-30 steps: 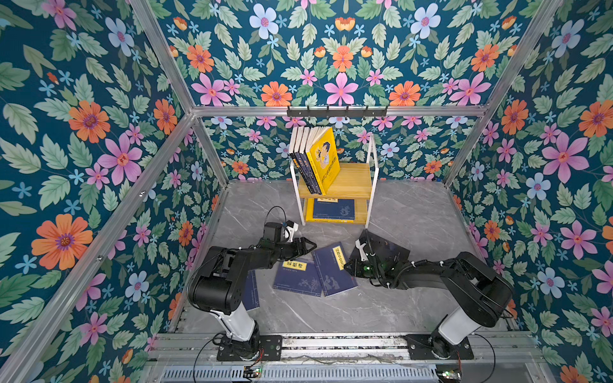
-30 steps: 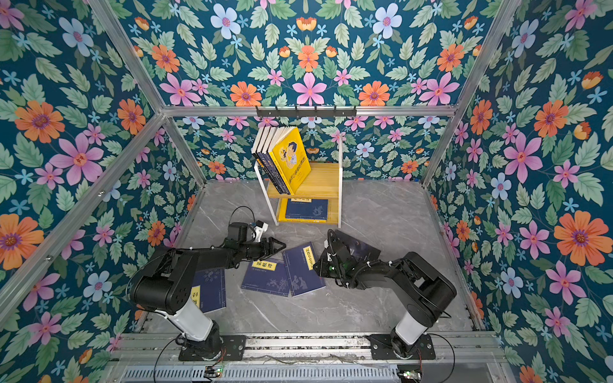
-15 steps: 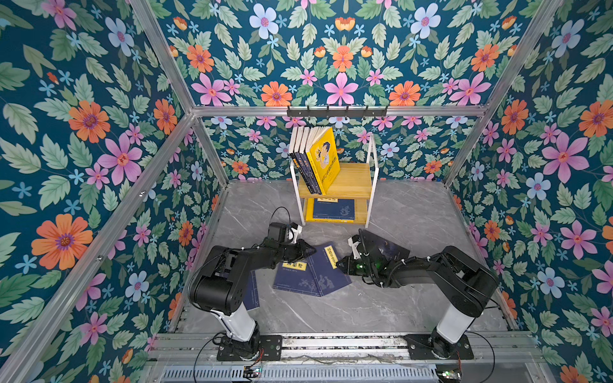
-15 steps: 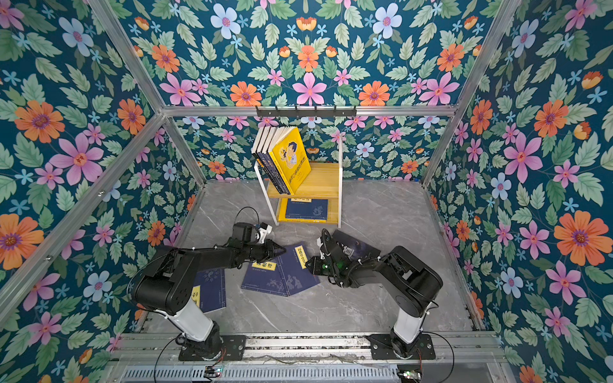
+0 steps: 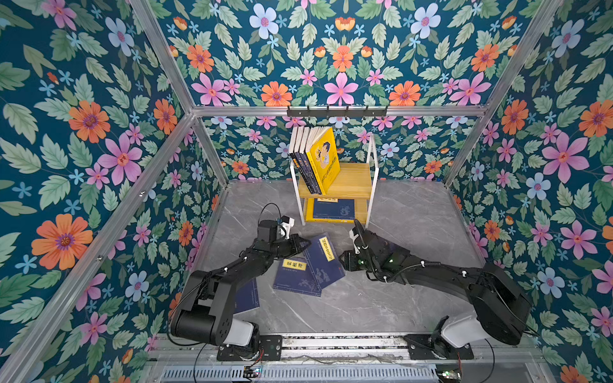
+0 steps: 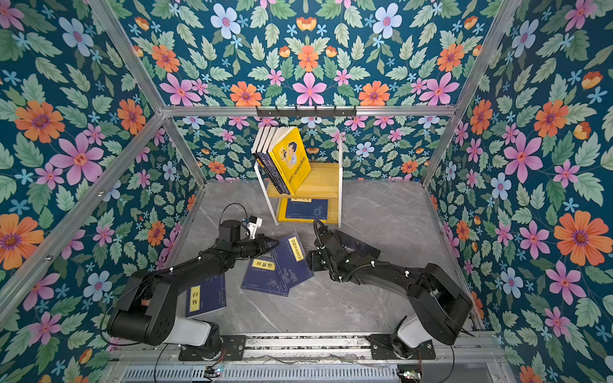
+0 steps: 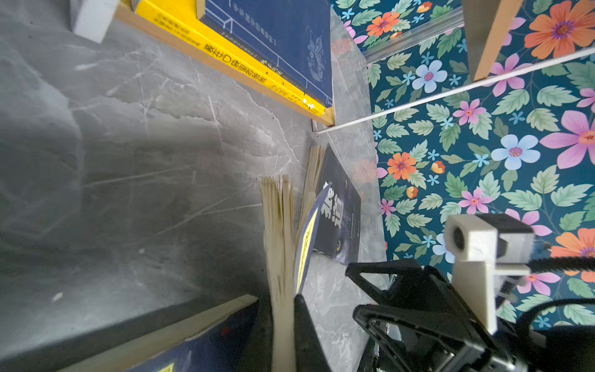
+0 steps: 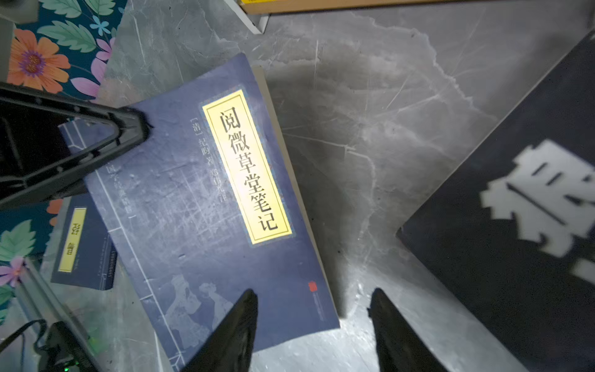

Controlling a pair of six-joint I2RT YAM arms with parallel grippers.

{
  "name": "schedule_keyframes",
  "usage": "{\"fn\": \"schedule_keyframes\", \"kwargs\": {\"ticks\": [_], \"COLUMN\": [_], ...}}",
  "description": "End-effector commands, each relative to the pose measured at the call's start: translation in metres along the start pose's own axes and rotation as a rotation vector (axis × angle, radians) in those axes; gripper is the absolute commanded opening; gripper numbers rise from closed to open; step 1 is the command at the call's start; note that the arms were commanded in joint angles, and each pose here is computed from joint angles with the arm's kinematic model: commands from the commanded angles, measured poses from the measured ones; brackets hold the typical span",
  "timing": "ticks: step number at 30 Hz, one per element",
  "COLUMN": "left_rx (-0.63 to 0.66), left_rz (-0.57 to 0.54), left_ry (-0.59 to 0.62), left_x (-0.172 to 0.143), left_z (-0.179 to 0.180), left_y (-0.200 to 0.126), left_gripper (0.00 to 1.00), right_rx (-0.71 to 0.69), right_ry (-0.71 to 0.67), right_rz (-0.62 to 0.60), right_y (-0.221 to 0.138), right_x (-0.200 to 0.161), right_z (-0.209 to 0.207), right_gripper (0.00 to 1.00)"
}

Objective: Stacking books/files
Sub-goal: Pick up the book at the center of the table, then place the book on the bookshelf.

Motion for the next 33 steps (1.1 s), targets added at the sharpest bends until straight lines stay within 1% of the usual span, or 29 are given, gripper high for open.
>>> {"fn": "schedule_keyframes", "kwargs": {"ticks": [1,3,6,9,13,16,20,24,28,30,33], "left_rx": [-0.027,-0.027,-0.032,-0.031,-0.037,-0.041,-0.039,-0.045,-0.039,-0.03,-0.009], "left_rz": [-0.063,-0.089,-0.135,-0.184,-0.238,-0.275,-0.309,-0.347,-0.359,-0.364,-0.368], "left_ry": [-0.014,-0.019,-0.053,-0.093,-0.12,-0.175,-0.201,-0.235,-0.248,-0.272,-0.284], "left_x": [0.008,0.01,0.016,0.024,0.03,0.034,0.036,0.043,0.045,0.048,0.05], "left_z": [-0.006,-0.005,-0.002,0.001,0.003,0.008,0.012,0.011,0.011,0.011,0.011], "left_y": [-0.012,-0.019,-0.029,-0.042,-0.056,-0.065,-0.074,-0.086,-0.09,-0.093,-0.095], "left_gripper": [0.0,0.0,0.0,0.0,0.0,0.0,0.0,0.0,0.0,0.0,0.0], "right_rx": [-0.158,-0.195,-0.26,-0.28,-0.26,-0.245,-0.2,-0.17,-0.113,-0.103,-0.076], "right_ry": [-0.156,-0.254,-0.386,-0.493,-0.611,-0.665,-0.726,-0.742,-0.769,-0.774,-0.777], "right_rz": [0.057,0.034,0.031,0.03,0.017,0.052,0.059,0.079,0.083,0.104,0.094], "right_y": [-0.016,-0.022,-0.027,-0.028,-0.024,-0.012,0.0,0.008,0.019,0.023,0.026], "right_x": [-0.001,0.008,0.019,0.03,0.041,0.045,0.048,0.049,0.044,0.042,0.039], "right_z": [-0.002,0.01,0.029,0.052,0.079,0.095,0.114,0.126,0.137,0.141,0.146], "right_gripper": [0.6,0.63,0.7,0.71,0.71,0.71,0.72,0.72,0.72,0.73,0.75]}}
Point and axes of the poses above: each gripper's point midway between its finger pads, its own y axis out along the fingers, its own z axis along the line the jaws close on, x = y × z, the point moved 7 cm from there along -y, back along the fingers, and after that the axes turned 15 degrees about -y, right-handed, at the moved point
